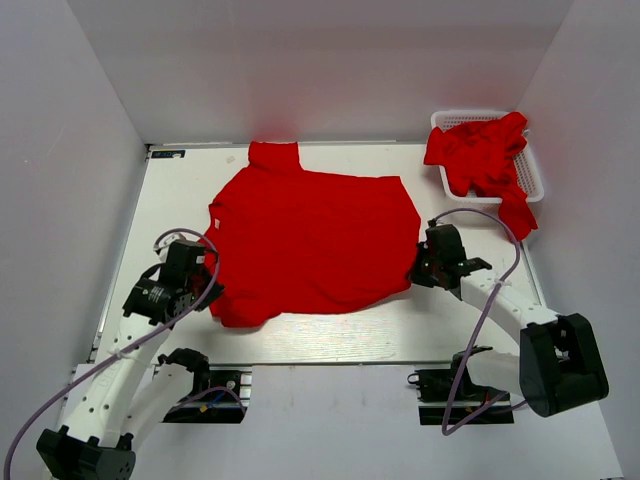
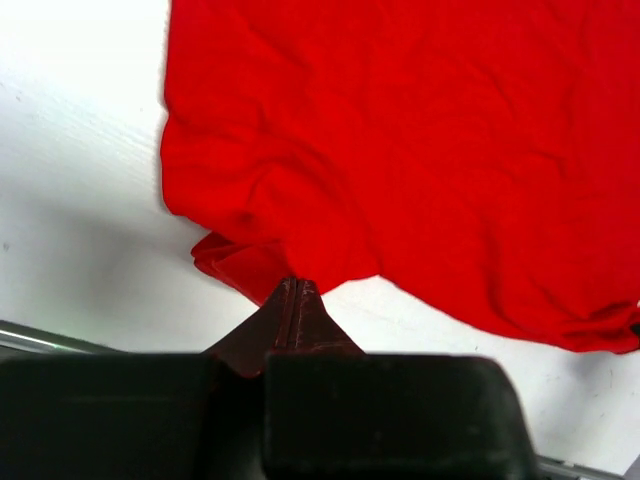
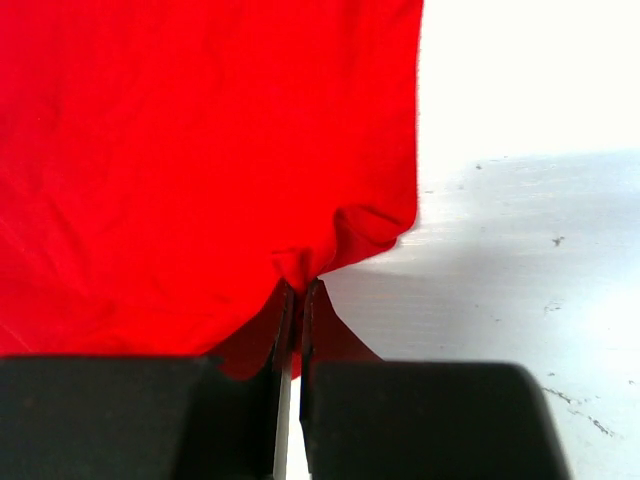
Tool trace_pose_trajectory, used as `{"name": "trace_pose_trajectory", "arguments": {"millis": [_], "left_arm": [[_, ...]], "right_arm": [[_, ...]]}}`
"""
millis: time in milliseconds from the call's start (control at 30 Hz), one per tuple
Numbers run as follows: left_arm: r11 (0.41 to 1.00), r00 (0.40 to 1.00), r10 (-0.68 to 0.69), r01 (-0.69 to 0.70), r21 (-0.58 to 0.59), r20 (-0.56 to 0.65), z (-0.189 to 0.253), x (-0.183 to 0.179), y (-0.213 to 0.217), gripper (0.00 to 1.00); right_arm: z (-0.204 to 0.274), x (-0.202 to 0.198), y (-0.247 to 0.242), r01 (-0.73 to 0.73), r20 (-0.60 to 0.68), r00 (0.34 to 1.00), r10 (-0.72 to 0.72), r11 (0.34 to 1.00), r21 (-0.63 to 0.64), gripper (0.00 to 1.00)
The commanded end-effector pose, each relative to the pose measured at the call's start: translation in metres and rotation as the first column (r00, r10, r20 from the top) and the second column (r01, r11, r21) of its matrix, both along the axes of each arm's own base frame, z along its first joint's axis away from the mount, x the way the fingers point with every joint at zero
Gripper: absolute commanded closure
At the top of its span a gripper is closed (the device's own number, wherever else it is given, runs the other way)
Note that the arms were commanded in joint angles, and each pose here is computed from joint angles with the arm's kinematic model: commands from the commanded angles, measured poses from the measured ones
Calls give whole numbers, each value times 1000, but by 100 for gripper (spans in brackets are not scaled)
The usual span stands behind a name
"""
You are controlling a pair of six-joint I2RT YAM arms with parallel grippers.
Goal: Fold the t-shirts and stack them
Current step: Fold the flattened tshirt in 1/3 of the way
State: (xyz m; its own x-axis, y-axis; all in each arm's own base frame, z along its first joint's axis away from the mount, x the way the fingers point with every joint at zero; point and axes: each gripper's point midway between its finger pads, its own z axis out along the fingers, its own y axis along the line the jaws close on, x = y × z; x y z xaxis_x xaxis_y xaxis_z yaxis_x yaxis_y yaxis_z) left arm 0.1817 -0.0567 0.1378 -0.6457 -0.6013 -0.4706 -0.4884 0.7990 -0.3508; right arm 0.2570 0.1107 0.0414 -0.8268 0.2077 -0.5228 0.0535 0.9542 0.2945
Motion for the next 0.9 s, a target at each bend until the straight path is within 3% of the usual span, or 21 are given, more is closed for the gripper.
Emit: {"name": "trace_pose_trajectory", "arguments": {"millis": [0,467,867], "left_arm": [[1000,997,16,-18,18,71,19,20,2,100],[964,980,135,-164,211,147,62,99,27,100],[916,965,195,-243,320,174,72,133,43,100]], "right_arm": [[7,6,-7,53,30,998,-53,998,-15,100],[27,36,-11,108,27,994,-106,991,-76,100],[34,66,-22,180,-6,983,-184,969,-167,100]]}}
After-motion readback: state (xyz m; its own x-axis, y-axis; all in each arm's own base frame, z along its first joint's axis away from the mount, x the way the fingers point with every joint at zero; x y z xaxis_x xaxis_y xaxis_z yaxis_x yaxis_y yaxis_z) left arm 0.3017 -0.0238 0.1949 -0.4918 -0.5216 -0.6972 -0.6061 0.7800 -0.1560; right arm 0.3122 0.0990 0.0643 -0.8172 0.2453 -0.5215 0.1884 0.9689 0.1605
